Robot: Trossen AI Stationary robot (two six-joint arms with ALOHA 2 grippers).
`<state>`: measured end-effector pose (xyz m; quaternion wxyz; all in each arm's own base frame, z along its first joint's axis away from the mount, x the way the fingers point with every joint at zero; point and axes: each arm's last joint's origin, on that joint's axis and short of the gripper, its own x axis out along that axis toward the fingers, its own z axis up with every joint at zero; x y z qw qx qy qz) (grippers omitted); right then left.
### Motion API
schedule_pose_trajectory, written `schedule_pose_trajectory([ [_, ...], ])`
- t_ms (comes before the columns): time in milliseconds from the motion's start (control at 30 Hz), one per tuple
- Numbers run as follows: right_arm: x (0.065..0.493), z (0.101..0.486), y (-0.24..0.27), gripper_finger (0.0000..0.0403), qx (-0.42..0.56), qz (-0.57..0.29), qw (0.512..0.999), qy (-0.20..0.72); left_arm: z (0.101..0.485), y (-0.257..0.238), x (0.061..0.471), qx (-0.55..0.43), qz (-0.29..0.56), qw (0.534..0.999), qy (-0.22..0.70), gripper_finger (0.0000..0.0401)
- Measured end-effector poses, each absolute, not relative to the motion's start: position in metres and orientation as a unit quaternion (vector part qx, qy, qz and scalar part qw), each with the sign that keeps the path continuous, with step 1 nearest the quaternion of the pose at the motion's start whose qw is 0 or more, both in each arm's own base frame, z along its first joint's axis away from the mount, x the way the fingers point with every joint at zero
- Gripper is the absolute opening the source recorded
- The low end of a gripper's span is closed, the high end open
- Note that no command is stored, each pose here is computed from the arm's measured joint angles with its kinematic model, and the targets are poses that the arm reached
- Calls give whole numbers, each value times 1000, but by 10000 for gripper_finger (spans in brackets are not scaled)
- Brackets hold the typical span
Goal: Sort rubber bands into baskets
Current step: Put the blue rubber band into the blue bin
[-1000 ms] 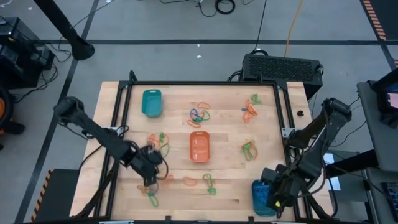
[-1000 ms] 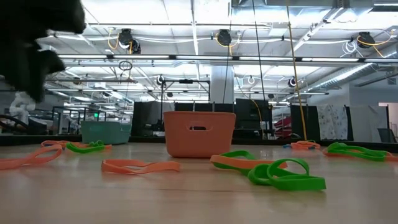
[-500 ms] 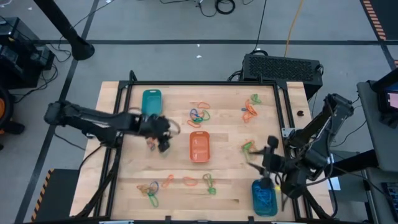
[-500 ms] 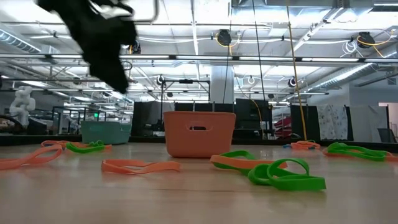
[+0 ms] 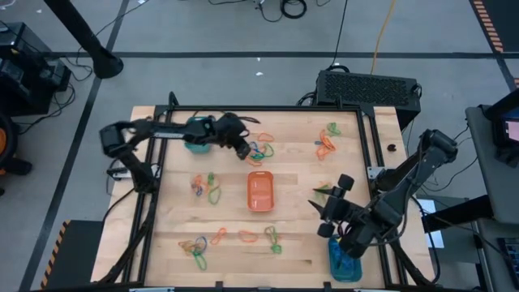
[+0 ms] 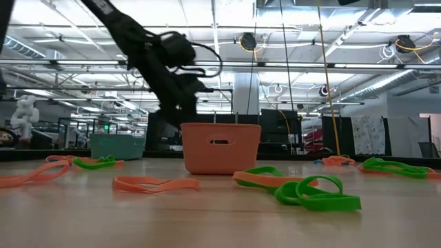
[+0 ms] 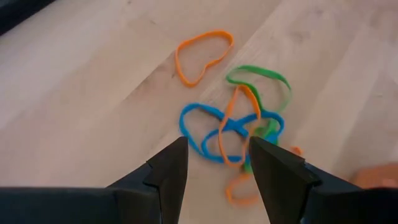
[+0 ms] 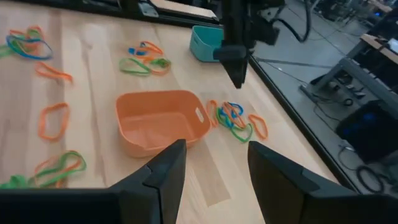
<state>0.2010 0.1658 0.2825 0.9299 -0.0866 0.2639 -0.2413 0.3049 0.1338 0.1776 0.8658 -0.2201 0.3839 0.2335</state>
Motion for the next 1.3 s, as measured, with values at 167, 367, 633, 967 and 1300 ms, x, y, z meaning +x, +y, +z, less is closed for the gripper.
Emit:
schedule_pose_trajectory([
  [167, 208, 270, 171, 164, -106, -246, 923, 276, 159, 145, 329, -212, 245, 851, 413, 178],
  [367, 211, 263, 175, 164, -118, -247, 919, 284, 139, 151, 339, -206, 263, 828, 449, 178],
  [633, 210, 262, 174, 164, -120, -241, 916, 297, 128, 153, 340, -199, 281, 817, 463, 177],
  [967, 210, 262, 174, 164, -118, -242, 916, 296, 126, 152, 341, -165, 271, 823, 472, 36],
  [1300, 209, 262, 175, 164, -105, -245, 918, 293, 152, 137, 346, -117, 253, 853, 442, 4],
])
